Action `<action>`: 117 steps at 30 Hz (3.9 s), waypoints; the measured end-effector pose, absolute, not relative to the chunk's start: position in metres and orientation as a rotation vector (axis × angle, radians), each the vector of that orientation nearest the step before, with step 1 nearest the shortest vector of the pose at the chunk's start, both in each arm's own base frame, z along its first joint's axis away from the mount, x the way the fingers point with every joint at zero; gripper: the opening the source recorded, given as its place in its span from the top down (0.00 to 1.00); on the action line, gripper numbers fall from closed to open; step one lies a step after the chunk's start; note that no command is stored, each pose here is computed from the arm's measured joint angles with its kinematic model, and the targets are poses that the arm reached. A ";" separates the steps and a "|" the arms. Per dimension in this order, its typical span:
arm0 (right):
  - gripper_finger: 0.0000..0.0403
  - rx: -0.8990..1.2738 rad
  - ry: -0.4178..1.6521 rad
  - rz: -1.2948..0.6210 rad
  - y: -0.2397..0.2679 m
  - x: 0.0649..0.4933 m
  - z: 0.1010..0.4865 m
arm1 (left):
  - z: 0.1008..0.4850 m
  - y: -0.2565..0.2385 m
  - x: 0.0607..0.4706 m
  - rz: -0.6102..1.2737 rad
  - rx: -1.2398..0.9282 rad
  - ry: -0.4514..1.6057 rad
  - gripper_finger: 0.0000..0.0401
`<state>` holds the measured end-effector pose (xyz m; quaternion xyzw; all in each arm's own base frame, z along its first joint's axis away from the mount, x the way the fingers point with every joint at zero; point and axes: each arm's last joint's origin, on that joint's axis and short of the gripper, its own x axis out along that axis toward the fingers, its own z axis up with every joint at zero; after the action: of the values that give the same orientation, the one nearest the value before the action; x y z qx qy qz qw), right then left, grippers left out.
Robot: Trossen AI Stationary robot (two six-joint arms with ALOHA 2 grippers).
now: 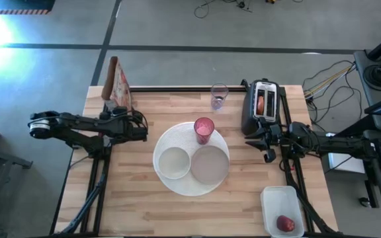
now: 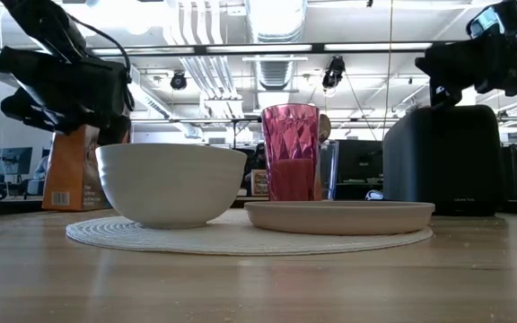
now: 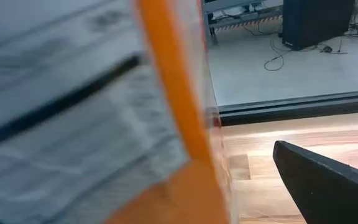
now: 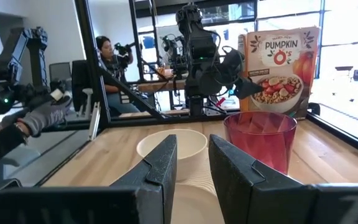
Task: Arrange a breakfast setting
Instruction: Pour the cereal from the orange cereal box into the white bowl
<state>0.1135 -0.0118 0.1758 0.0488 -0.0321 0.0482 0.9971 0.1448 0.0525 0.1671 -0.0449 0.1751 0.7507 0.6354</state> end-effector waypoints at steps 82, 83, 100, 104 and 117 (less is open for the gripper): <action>0.79 0.100 -0.065 0.096 -0.012 0.113 0.176 | 0.285 0.042 0.175 1.573 0.203 0.587 1.00; 0.79 0.092 -0.064 0.096 -0.012 0.113 0.176 | 0.294 0.037 0.175 1.537 0.230 0.609 1.00; 0.79 0.107 -0.065 0.096 -0.012 0.113 0.176 | 0.392 -0.049 0.136 0.719 -0.261 0.686 1.00; 0.79 0.092 -0.064 0.096 -0.012 0.114 0.176 | 0.402 -0.055 0.137 0.620 -0.388 0.776 1.00; 0.79 0.101 -0.065 0.096 -0.012 0.113 0.176 | 0.417 -0.080 0.161 0.394 -0.631 1.054 1.00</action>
<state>0.1135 -0.0119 0.1757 0.0504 -0.0324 0.0479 0.9971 0.1610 -0.0798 0.4166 -0.2940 0.4911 0.1835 0.7992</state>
